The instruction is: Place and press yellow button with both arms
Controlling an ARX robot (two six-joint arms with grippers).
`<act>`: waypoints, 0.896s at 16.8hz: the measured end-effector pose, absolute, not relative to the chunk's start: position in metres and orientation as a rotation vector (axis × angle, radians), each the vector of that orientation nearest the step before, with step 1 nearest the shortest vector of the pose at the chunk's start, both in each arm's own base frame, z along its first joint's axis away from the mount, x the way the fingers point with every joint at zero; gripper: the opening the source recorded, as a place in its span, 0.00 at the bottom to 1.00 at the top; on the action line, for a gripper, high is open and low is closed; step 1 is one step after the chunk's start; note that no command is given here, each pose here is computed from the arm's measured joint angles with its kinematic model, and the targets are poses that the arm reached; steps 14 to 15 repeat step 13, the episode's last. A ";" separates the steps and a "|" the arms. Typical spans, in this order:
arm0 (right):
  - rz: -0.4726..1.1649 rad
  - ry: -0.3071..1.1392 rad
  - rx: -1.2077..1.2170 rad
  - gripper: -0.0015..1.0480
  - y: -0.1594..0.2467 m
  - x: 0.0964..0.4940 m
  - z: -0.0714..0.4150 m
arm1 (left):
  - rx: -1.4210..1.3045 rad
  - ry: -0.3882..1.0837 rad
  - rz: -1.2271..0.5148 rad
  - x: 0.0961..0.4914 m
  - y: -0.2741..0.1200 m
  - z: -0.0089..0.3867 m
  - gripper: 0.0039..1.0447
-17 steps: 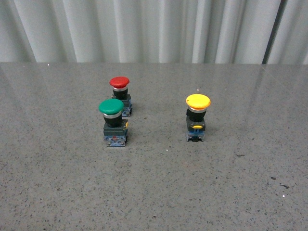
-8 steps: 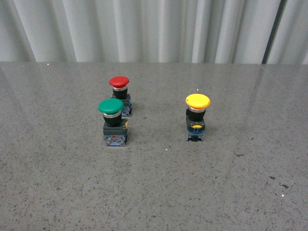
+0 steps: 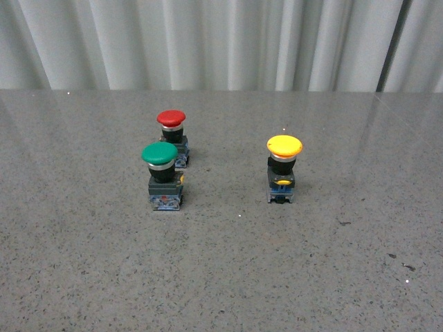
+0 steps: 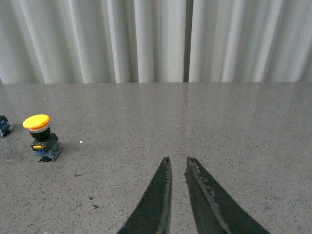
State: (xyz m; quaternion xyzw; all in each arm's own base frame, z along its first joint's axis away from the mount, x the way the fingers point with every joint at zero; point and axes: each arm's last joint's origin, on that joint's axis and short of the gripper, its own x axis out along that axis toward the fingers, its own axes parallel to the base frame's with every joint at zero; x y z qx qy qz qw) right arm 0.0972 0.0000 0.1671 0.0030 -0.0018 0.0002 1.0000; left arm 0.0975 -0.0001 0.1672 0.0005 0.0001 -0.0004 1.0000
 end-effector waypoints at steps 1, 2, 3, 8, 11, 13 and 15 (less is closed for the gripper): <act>0.000 -0.004 0.006 0.18 0.000 0.097 0.167 | 0.001 0.000 -0.001 0.098 0.000 0.167 0.94; 0.000 -0.004 0.006 0.29 0.000 0.097 0.167 | 0.001 0.000 -0.001 0.098 0.000 0.167 0.94; 0.000 -0.004 0.006 0.41 0.000 0.097 0.167 | 0.001 0.000 -0.001 0.098 0.000 0.167 0.94; 0.000 -0.004 0.006 0.94 0.000 0.097 0.167 | 0.001 0.000 0.000 0.098 0.000 0.167 0.94; 0.000 -0.004 0.006 0.94 0.000 0.097 0.167 | 0.001 0.000 -0.001 0.098 0.000 0.167 0.94; 0.000 -0.004 0.006 0.94 0.000 0.097 0.167 | 0.001 0.000 -0.001 0.098 0.000 0.167 0.94; 0.000 -0.004 0.006 0.94 0.000 0.097 0.167 | 0.001 0.000 -0.001 0.098 0.000 0.167 0.94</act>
